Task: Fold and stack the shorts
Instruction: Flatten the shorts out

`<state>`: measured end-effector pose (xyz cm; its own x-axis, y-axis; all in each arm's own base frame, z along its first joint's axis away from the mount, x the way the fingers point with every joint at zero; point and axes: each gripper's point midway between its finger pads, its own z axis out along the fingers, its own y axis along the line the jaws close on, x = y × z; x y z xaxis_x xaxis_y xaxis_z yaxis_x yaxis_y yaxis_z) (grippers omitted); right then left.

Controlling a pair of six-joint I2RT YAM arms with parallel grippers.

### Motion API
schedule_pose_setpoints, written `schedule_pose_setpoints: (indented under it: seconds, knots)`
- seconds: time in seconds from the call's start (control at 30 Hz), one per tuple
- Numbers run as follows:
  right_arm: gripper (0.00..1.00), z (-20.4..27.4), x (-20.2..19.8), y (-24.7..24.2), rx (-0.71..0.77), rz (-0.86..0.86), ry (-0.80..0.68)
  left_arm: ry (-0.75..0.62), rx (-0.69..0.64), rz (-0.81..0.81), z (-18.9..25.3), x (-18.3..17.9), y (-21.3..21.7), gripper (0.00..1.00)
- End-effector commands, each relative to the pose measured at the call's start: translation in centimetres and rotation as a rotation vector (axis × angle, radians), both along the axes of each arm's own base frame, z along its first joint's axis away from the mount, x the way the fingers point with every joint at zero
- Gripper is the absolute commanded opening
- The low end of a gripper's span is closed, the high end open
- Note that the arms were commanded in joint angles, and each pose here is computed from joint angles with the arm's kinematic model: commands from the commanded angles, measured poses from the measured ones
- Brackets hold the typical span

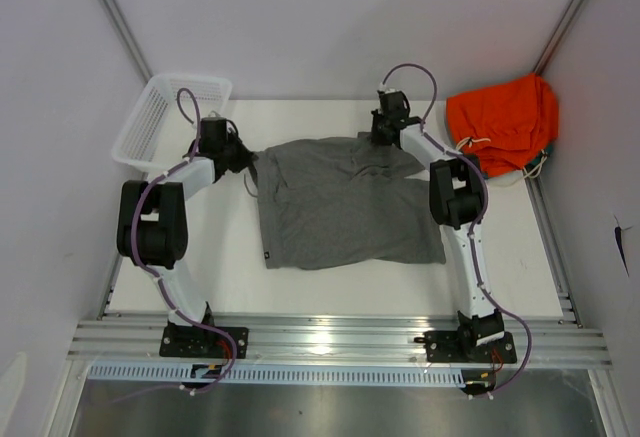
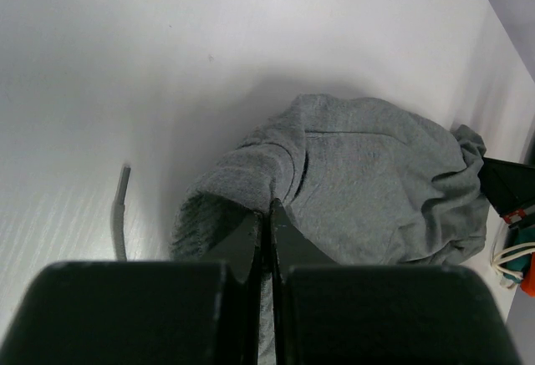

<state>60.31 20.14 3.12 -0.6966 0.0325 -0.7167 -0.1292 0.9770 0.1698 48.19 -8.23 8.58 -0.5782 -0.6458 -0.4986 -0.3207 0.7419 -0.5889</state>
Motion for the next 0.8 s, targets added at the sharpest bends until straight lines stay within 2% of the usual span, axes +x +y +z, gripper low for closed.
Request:
schedule_pose_setpoints:
  seconds: [0.0,0.4,0.53,0.57,0.6,0.63,0.67,0.73,0.77]
  knots:
    - [0.00,1.4,2.6,-4.0,0.031,-0.173,-0.047,-0.098,0.020,-0.010,3.9,0.7,-0.1,0.01]
    - [0.00,5.1,8.8,-7.8,0.280,-0.353,-0.235,-0.081,0.033,0.001,3.5,0.5,0.3,0.00]
    - [0.08,4.0,10.0,-7.5,0.326,-0.335,-0.233,-0.078,0.035,0.003,3.4,0.6,0.4,0.00]
    - [0.13,4.4,10.5,-7.3,0.334,-0.325,-0.258,-0.077,0.035,0.002,3.3,0.6,0.3,0.01]
    - [0.22,4.6,10.4,-6.5,0.360,-0.278,-0.260,-0.075,0.036,0.003,3.2,0.6,0.3,0.00]
    - [0.55,4.7,10.5,-6.3,0.366,-0.265,-0.266,-0.074,0.035,0.002,3.1,0.6,0.3,0.01]
    - [0.66,5.2,10.7,-6.1,0.369,-0.249,-0.284,-0.072,0.035,0.000,3.1,0.7,0.2,0.00]
    - [0.80,5.7,10.6,-5.7,0.369,-0.228,-0.295,-0.071,0.038,0.002,3.0,0.7,0.3,0.00]
    - [0.81,6.4,10.6,-5.7,0.364,-0.218,-0.305,-0.075,0.037,0.002,3.2,0.8,0.3,0.00]
